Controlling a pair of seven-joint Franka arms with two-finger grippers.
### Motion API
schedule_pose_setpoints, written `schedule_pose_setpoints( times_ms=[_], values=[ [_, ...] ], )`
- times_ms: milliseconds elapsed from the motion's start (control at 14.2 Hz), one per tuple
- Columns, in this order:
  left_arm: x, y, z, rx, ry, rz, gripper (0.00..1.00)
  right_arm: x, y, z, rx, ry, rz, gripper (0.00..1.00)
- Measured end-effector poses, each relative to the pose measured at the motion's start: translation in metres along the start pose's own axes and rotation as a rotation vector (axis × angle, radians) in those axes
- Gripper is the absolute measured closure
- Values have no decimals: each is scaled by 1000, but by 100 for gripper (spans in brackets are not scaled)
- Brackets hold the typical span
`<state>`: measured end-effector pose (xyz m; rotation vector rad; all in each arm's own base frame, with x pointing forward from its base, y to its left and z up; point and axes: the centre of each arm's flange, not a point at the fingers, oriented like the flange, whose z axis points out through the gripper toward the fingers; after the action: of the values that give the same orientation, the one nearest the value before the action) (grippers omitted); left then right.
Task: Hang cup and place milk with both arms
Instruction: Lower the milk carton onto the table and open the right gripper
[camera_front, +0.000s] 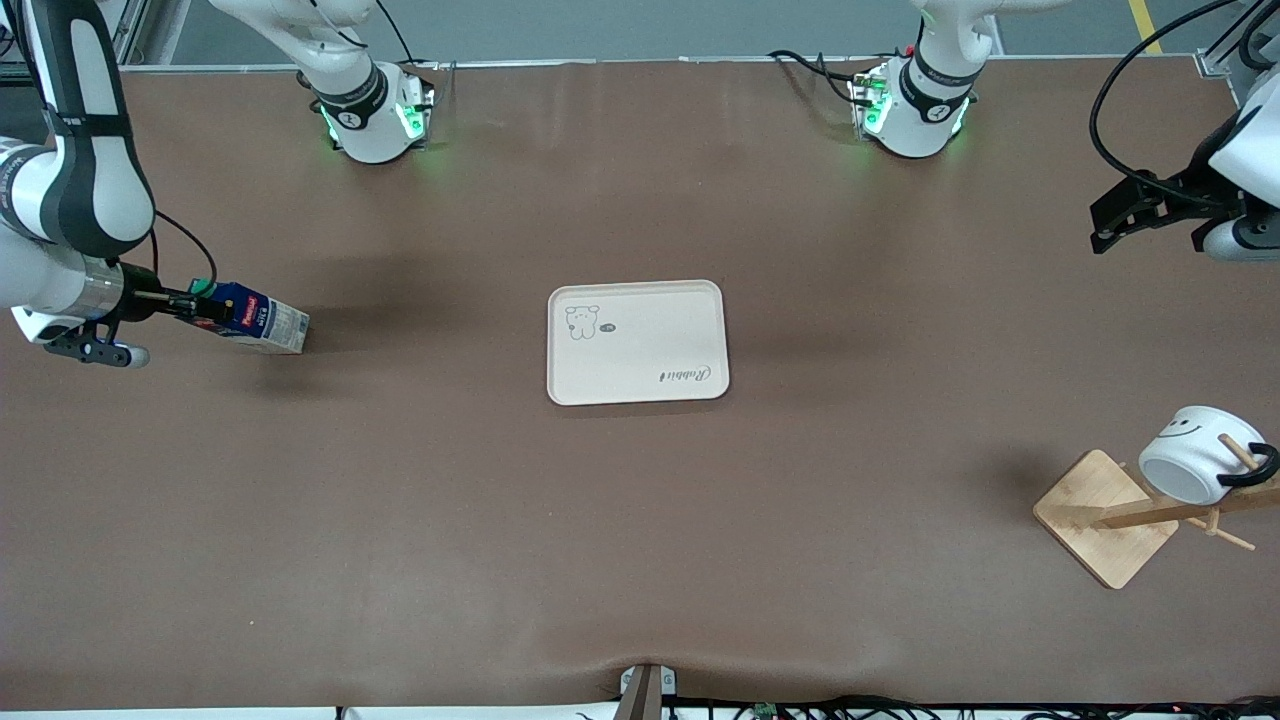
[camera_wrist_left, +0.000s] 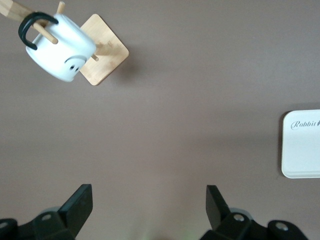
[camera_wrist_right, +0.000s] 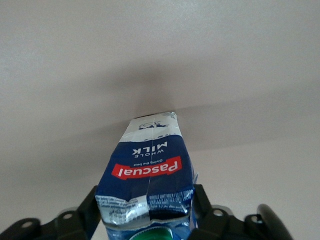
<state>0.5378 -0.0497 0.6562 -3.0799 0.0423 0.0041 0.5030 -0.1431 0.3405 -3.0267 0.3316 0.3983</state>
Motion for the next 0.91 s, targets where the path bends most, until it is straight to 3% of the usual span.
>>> schedule_pose_setpoints(
  times_ms=[281, 563, 915],
  values=[
    [-9, -10, 0, 1, -5, -18, 0, 0, -1, 1, 0, -3, -1, 0],
    [-9, -12, 1, 1, -8, -22, 0, -2, -4, -9, 2, -24, -8, 0],
    [-8, -12, 1, 1, -6, -22, 0, -13, -41, -93, -3, -139, -75, 0]
  ],
)
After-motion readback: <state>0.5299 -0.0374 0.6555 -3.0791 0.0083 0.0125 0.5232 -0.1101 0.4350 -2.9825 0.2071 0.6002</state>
